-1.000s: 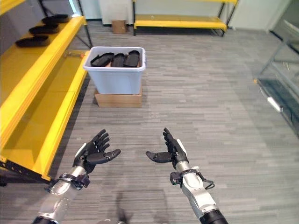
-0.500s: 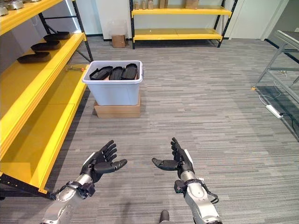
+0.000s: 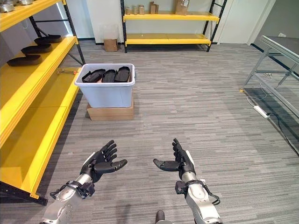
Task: Move parts from the plastic box to the shelf.
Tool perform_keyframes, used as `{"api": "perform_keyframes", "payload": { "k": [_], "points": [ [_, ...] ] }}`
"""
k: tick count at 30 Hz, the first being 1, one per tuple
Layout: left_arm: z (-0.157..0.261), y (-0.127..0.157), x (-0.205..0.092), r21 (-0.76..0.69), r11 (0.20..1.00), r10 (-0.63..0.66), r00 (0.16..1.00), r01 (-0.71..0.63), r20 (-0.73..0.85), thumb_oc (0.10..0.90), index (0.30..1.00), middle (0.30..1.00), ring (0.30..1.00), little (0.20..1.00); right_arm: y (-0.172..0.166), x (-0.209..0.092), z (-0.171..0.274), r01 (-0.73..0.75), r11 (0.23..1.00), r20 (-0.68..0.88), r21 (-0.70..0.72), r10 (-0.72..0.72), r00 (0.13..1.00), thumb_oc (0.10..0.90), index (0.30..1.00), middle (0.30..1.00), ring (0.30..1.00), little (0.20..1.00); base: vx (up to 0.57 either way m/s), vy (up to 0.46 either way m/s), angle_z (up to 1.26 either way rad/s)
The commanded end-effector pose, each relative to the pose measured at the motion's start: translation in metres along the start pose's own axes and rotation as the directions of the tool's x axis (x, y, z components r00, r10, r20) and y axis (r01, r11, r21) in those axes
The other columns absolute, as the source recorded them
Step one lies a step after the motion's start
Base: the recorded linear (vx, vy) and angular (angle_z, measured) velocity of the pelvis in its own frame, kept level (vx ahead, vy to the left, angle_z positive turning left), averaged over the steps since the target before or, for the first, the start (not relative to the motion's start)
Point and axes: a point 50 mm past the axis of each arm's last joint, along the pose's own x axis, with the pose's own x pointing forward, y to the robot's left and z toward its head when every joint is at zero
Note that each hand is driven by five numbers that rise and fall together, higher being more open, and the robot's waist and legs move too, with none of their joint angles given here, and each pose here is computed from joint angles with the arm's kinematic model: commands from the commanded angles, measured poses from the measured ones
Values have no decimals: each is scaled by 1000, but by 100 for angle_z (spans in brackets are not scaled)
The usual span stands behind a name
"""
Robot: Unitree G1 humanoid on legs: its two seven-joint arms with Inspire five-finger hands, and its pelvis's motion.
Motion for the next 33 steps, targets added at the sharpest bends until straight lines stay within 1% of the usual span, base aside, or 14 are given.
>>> {"api": "perform_keyframes", "payload": {
  "k": [1, 33],
  "points": [
    [50, -17, 15, 87, 991, -120, 970, 104, 209, 900, 1000, 1000, 1000, 1000, 11, 15, 65, -61, 998, 292, -5, 59, 955, 900, 1000, 1000, 1000, 1000, 41, -38, -1],
    [50, -16, 14, 80, 992, -112, 971, 97, 209, 900, 1000, 1000, 1000, 1000, 11, 15, 65, -77, 997, 284, -17, 79, 955, 900, 1000, 1000, 1000, 1000, 10, -1, -2]
  ]
}}
